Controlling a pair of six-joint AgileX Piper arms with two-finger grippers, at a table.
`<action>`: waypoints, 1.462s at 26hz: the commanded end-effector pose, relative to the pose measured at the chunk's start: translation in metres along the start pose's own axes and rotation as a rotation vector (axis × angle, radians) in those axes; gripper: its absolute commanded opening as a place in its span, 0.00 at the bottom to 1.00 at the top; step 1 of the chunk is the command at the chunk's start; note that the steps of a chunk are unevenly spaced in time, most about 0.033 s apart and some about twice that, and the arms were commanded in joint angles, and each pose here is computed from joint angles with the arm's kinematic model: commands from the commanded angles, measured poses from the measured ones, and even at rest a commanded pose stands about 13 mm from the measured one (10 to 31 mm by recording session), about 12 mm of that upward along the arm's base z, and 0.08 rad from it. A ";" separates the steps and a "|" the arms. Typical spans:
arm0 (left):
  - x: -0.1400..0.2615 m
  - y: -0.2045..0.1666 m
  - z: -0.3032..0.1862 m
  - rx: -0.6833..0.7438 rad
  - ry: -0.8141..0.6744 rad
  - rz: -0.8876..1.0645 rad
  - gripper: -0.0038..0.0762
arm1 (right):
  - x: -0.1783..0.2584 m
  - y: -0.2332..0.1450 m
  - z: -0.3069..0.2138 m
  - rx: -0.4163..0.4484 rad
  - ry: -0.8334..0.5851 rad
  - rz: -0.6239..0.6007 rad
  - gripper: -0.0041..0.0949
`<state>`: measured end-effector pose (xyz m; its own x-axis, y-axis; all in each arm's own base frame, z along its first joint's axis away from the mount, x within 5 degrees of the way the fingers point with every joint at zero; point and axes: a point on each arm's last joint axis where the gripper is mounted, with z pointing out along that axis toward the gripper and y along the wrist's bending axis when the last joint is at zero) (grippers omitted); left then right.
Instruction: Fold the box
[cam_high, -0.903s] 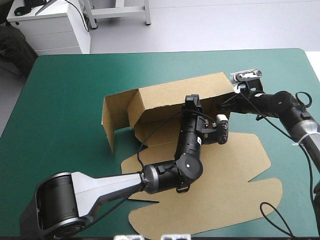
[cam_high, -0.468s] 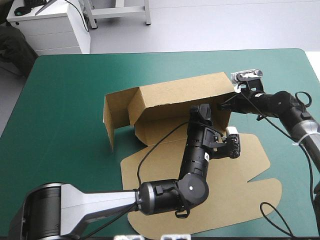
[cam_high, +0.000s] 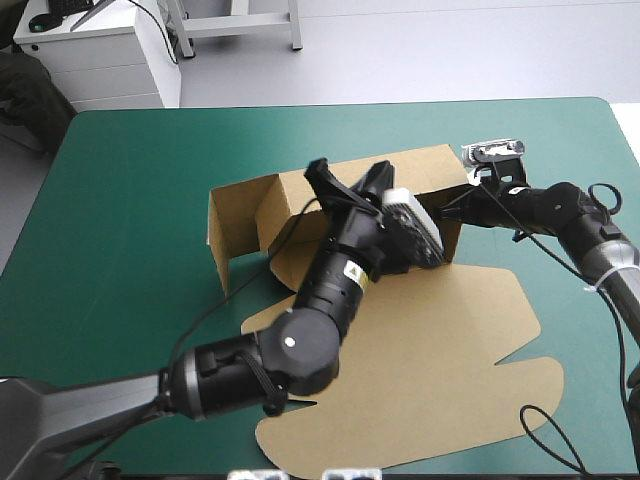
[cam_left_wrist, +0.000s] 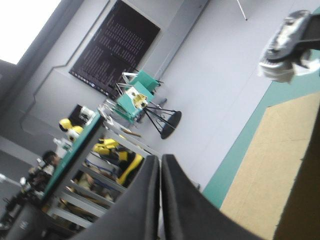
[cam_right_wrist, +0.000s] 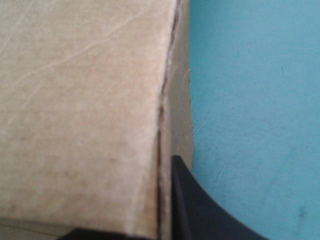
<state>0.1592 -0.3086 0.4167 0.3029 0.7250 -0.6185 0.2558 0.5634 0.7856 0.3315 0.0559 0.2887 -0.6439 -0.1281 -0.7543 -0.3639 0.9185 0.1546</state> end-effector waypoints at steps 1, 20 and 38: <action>0.003 0.067 -0.004 -0.059 -0.005 -0.184 0.04 | -0.010 0.003 -0.008 0.003 -0.045 0.019 0.04; 0.126 0.183 0.034 -0.145 0.348 -0.478 0.05 | -0.046 0.011 -0.046 0.037 -0.019 -0.004 0.04; 0.242 0.243 0.014 -0.124 0.545 -0.975 0.05 | -0.049 0.053 -0.091 -0.041 0.329 0.091 0.04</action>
<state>0.3179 -0.0041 0.4345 -0.5215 0.0485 -0.8519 0.0578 0.9981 0.0215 0.3001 0.0786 0.3685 -0.8638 -0.1754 -0.4723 -0.3128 0.9216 0.2299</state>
